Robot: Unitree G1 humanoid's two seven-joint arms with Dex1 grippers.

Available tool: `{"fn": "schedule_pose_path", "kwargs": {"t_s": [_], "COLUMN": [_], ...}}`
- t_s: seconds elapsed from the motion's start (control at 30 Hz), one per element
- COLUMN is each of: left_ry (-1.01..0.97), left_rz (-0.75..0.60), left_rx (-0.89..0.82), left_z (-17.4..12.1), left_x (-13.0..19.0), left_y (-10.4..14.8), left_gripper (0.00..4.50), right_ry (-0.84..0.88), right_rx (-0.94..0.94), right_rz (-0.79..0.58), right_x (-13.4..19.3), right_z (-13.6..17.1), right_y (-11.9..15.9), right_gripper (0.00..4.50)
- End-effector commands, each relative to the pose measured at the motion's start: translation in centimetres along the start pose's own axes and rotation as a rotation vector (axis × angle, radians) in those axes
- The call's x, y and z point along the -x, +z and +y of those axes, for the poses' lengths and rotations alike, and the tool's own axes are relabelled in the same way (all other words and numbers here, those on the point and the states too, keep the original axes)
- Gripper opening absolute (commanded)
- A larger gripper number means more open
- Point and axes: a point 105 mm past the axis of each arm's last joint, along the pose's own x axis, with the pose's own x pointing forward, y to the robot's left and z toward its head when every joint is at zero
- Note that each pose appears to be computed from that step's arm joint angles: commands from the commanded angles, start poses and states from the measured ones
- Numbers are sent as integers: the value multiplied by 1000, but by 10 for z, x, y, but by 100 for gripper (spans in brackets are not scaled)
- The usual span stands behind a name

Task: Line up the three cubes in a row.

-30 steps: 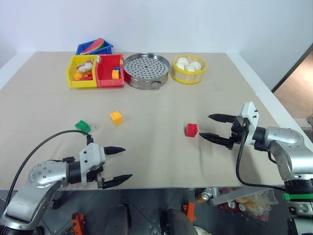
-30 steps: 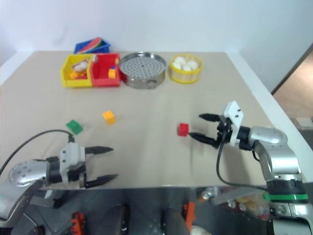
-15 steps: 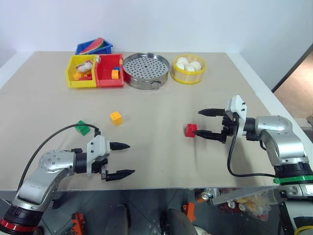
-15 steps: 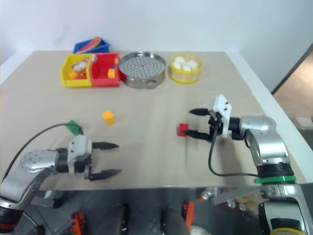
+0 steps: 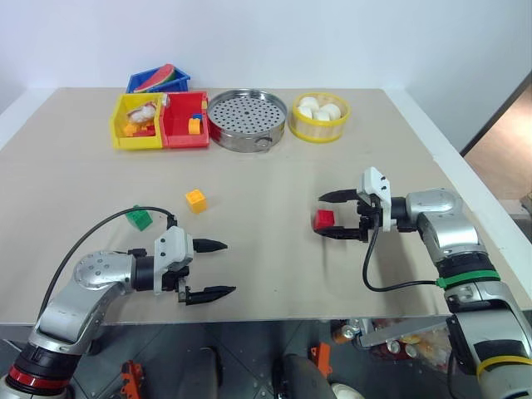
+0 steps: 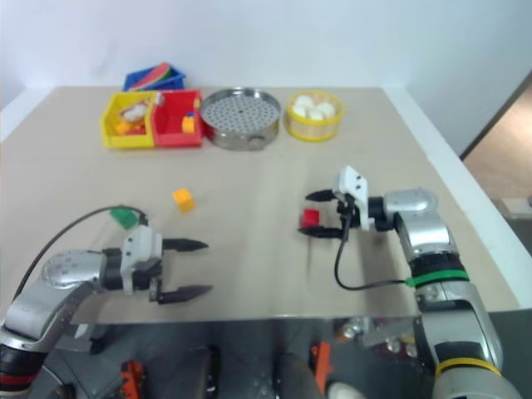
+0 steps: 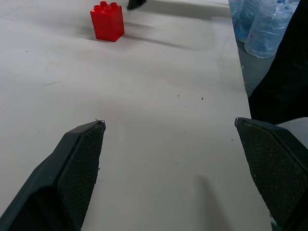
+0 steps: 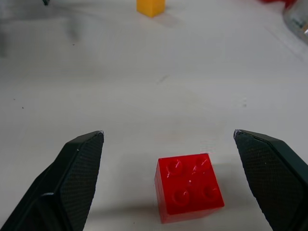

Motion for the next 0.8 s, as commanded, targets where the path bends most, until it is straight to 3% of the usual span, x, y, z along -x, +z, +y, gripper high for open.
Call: {"fn": "schedule_pose_path", "kwargs": {"t_s": [0.03,0.17,0.5,0.6,0.8], "left_ry": [13,42,63,97,248], "left_rz": [-5,3,7,0,-18], "left_rx": [-36,-31,-29,-9,40], "left_z": [-3,-4,-5,-1,15], "left_x": [3,6,5,8,22], "left_y": [8,7,6,4,-1], "left_gripper": [447,447,450,450,450], "right_ry": [-7,-30,-19,1,156], "right_rx": [21,-8,-28,12,117], "right_rz": [-3,13,36,38,-32], "right_x": [2,-3,-6,-6,-30], "right_z": [-8,-14,-13,-13,2], "right_y": [6,-6,-18,-9,34], "right_gripper": [450,450,128,126,126]}}
